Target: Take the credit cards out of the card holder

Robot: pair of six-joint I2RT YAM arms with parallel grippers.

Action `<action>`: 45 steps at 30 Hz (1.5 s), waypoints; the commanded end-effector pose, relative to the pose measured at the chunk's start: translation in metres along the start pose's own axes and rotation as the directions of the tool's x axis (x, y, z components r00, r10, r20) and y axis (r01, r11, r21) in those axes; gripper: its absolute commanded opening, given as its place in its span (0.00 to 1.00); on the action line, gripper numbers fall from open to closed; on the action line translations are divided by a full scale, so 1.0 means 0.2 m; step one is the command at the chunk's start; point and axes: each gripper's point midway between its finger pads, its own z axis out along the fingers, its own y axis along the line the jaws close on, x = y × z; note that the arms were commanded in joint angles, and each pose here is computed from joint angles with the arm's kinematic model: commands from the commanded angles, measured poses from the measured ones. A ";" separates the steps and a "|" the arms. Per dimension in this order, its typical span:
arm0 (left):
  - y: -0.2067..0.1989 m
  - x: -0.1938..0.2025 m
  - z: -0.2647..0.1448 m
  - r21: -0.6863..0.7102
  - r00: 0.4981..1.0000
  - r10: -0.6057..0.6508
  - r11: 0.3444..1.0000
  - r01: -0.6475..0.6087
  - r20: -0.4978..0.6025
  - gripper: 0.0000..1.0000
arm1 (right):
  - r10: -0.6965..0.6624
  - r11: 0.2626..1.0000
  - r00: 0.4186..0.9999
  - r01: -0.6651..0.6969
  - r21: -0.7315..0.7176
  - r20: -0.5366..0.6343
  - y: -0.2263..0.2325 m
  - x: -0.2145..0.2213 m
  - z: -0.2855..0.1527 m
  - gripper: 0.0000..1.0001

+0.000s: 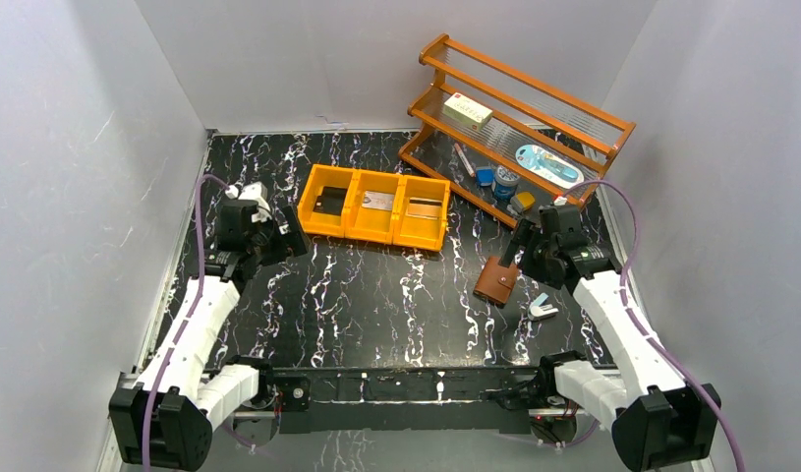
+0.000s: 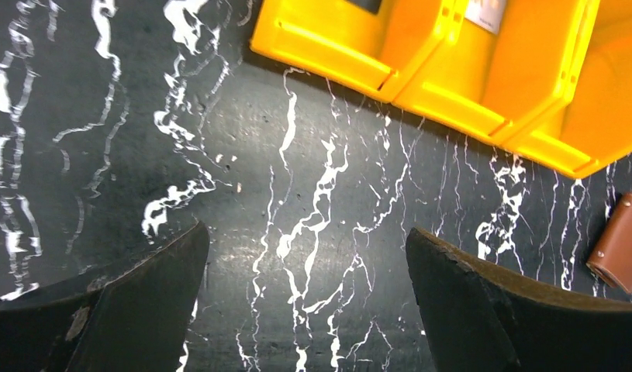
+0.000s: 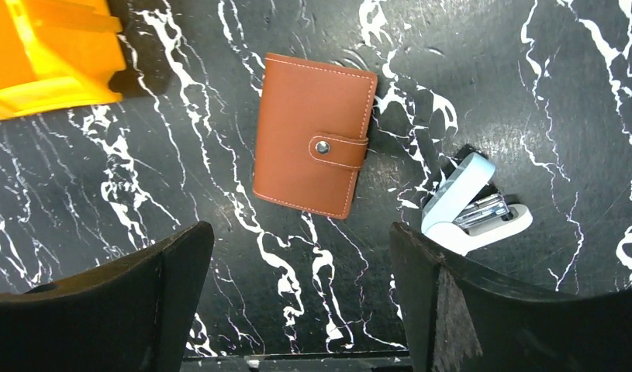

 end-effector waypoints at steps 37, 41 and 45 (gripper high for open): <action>-0.10 0.09 -0.03 0.204 0.999 -0.022 0.979 0.014 0.035 0.98 | -0.488 0.873 0.846 0.470 -0.131 -0.215 0.60 0.69 0.31 0.60; -0.10 0.08 -0.04 0.207 0.999 -0.024 0.978 0.014 0.045 0.98 | -0.489 0.871 0.864 0.476 -0.122 -0.119 0.69 0.56 0.25 0.71; -0.08 0.06 -0.04 0.172 0.997 -0.043 0.985 0.032 0.061 0.98 | -0.477 0.878 0.878 0.476 -0.040 -0.018 0.71 0.40 0.22 0.82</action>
